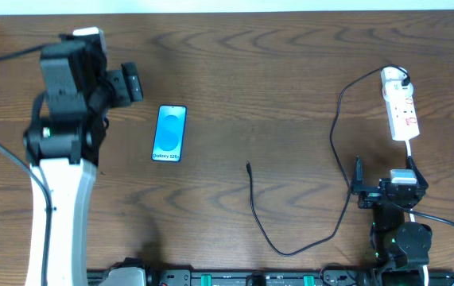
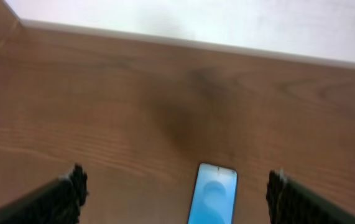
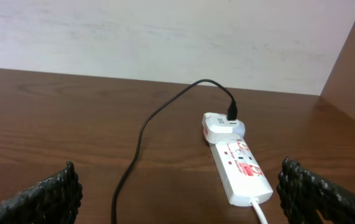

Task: Plug charger to phone and switch on socket
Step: 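Move the left gripper forward over the phone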

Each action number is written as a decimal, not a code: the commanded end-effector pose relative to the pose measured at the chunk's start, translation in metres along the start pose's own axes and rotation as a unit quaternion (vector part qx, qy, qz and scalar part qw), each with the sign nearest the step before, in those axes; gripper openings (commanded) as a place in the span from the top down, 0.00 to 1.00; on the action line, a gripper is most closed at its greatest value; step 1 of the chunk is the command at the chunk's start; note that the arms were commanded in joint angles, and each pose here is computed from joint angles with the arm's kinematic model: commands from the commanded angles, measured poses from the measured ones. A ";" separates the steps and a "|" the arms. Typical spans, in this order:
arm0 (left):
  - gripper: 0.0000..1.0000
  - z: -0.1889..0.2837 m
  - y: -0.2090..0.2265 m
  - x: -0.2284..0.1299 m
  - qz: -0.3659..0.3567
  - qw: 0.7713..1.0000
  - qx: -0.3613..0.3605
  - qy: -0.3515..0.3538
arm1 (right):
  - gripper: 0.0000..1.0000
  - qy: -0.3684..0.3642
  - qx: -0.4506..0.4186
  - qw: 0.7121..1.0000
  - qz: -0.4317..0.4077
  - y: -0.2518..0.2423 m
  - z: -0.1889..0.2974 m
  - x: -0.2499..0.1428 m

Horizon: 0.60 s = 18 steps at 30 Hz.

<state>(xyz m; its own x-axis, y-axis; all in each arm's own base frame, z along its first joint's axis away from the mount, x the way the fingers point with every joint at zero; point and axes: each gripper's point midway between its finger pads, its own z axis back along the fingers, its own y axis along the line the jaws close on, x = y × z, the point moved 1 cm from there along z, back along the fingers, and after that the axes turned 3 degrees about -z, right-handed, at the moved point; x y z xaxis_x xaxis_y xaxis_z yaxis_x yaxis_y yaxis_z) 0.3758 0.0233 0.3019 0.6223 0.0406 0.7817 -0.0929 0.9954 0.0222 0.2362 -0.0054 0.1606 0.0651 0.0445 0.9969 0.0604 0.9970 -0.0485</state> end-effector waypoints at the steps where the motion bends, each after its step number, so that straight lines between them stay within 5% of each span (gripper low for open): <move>1: 0.07 -0.009 -0.007 0.015 -0.008 1.000 -0.005 0.022 | 0.01 0.000 -0.002 1.000 0.007 0.000 0.000 0.000; 11: 0.07 -0.053 -0.048 -0.018 -0.039 0.990 -0.032 0.134 | 0.01 0.000 -0.002 1.000 0.007 0.000 0.000 0.000; 18: 0.07 -0.102 -0.050 -0.081 -0.042 0.964 -0.021 0.263 | 0.01 0.000 -0.002 1.000 0.007 0.000 0.000 0.000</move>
<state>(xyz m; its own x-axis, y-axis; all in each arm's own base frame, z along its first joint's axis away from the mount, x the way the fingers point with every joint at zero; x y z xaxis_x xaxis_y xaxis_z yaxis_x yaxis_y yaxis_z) 0.4073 -0.0220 0.1965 0.9051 -0.0258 0.4243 0.0128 0.9994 0.0335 0.2362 -0.0054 0.1605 0.0655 0.0445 0.9969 0.0604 0.9970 -0.0485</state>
